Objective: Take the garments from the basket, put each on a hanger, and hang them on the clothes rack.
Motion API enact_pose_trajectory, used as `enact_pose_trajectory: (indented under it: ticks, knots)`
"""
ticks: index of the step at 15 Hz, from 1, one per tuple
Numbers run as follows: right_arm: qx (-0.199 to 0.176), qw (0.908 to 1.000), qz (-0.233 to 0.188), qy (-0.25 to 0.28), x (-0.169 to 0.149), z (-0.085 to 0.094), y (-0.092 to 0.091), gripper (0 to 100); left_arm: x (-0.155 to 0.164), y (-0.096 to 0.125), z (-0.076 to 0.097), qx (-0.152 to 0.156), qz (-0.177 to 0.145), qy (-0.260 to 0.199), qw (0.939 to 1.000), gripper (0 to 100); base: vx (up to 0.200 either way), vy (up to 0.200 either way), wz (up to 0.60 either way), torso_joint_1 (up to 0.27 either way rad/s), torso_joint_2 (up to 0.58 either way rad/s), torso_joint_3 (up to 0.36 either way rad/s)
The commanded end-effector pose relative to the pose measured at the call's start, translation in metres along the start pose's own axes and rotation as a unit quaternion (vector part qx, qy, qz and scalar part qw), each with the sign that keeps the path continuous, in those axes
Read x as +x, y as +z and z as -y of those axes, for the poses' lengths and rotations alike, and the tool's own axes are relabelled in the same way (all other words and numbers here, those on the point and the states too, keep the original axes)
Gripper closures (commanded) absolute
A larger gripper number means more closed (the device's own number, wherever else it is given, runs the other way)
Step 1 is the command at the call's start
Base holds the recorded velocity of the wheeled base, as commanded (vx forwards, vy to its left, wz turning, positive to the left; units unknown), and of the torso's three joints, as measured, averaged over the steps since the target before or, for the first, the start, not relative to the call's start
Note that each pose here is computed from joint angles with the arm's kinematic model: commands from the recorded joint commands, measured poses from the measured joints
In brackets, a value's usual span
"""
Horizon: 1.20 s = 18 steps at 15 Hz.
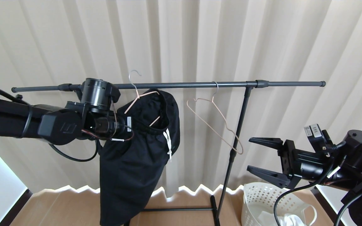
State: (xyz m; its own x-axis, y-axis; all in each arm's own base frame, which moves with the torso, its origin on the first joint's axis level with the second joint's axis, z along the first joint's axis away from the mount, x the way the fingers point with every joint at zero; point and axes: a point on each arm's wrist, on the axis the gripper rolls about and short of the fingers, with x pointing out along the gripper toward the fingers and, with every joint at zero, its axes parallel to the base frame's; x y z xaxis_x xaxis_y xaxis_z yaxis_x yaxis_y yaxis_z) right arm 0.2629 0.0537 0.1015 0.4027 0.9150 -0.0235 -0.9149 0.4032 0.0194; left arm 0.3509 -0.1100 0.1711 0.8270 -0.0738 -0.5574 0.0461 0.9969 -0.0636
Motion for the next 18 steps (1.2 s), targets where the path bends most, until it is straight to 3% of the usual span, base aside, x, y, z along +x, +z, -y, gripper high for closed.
enact_pose_trajectory:
  ticks: [1,9,13,18]
  knots:
    - [0.002,1.0,-0.001,0.0,0.0,0.0,-0.001,0,0.031,0.002,0.006,-0.028,-0.018,0.01,0.9994,100,0.0,0.0,0.0,0.0,0.0,0.0]
    - [0.002,1.0,-0.001,0.0,0.001,0.001,-0.001,0,0.061,0.003,0.006,-0.029,-0.03,0.03,0.9987,100,0.0,0.0,0.0,0.0,0.0,0.0]
    - [0.001,1.0,-0.001,0.0,0.0,0.0,-0.001,0,0.071,0.007,0.011,-0.005,-0.022,0.026,0.9994,100,0.0,0.0,0.0,0.0,0.0,0.0]
    - [-0.003,1.0,0.001,0.003,0.0,-0.002,0.001,0,0.084,0.008,0.022,0.003,-0.017,0.022,0.9996,100,0.0,0.0,0.0,0.0,0.0,0.0]
